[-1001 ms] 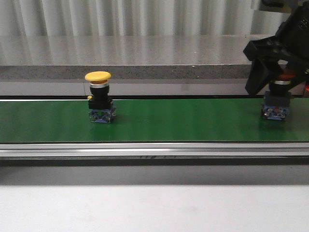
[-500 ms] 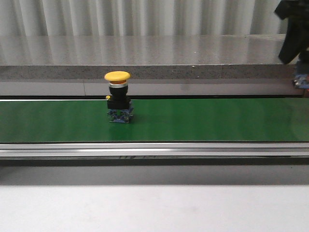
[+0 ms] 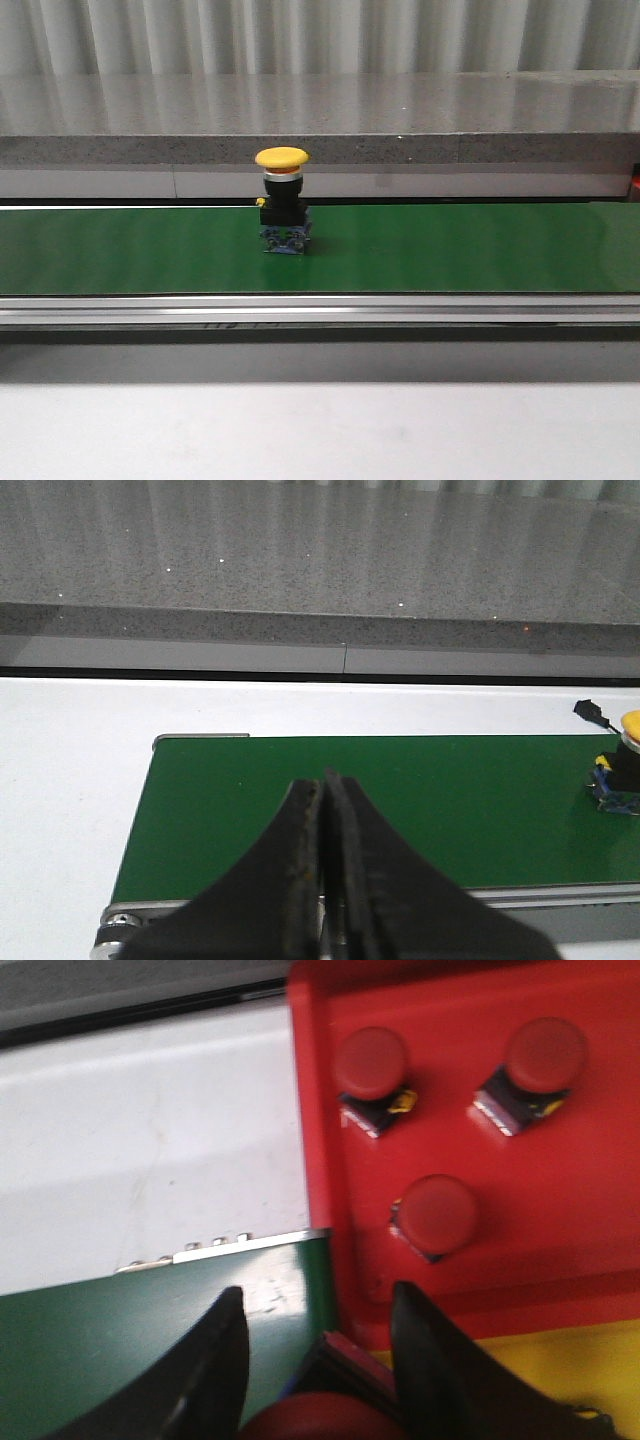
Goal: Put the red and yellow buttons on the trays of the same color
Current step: 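Lower the right gripper and grasp the red button on the belt, then move the red button into the red tray and open the right gripper, then grasp the yellow button at the belt's end with the right gripper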
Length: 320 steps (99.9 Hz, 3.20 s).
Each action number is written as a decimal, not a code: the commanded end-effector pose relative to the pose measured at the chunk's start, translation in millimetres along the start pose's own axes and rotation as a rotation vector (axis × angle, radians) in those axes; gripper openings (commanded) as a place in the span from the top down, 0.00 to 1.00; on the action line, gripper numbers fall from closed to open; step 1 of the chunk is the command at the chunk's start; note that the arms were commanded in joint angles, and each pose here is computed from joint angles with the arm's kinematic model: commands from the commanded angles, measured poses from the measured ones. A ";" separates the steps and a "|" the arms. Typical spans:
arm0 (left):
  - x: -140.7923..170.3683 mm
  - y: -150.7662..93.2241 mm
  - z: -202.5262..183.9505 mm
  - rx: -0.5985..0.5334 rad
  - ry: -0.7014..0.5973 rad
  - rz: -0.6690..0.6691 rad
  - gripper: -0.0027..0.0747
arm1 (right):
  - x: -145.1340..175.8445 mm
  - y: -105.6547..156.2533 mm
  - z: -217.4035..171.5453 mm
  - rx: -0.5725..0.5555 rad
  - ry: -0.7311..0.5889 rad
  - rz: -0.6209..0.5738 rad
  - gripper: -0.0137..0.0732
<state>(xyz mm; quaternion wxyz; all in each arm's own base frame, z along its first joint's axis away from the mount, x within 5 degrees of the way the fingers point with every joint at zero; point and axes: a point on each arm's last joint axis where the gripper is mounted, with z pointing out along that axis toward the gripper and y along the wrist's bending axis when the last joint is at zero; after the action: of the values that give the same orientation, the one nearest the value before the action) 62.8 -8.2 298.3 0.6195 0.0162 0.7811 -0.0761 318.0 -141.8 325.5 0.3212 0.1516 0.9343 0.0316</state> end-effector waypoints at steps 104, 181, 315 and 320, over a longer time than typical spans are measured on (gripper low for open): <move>-14.5 -2.7 -2.1 0.026 -0.092 -0.005 0.99 | -36.7 -102.9 95.4 0.194 -0.220 0.174 0.62; -14.5 -2.7 -2.1 0.026 -0.092 -0.005 0.99 | -20.9 -111.4 132.2 0.173 -0.109 0.196 0.59; -14.5 -2.7 -2.1 0.026 -0.092 -0.005 0.99 | 25.2 12.5 -55.5 0.012 -0.215 0.039 0.15; -14.5 -2.7 -2.1 0.026 -0.092 -0.005 0.99 | 31.8 24.1 -57.4 -0.016 -0.190 -0.006 0.15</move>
<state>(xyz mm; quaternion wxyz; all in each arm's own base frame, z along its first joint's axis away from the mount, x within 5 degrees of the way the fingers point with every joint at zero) 62.6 -8.1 298.4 0.6201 0.0168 0.7806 -0.0756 276.1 -130.1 334.6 0.3780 0.1869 0.9066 0.0184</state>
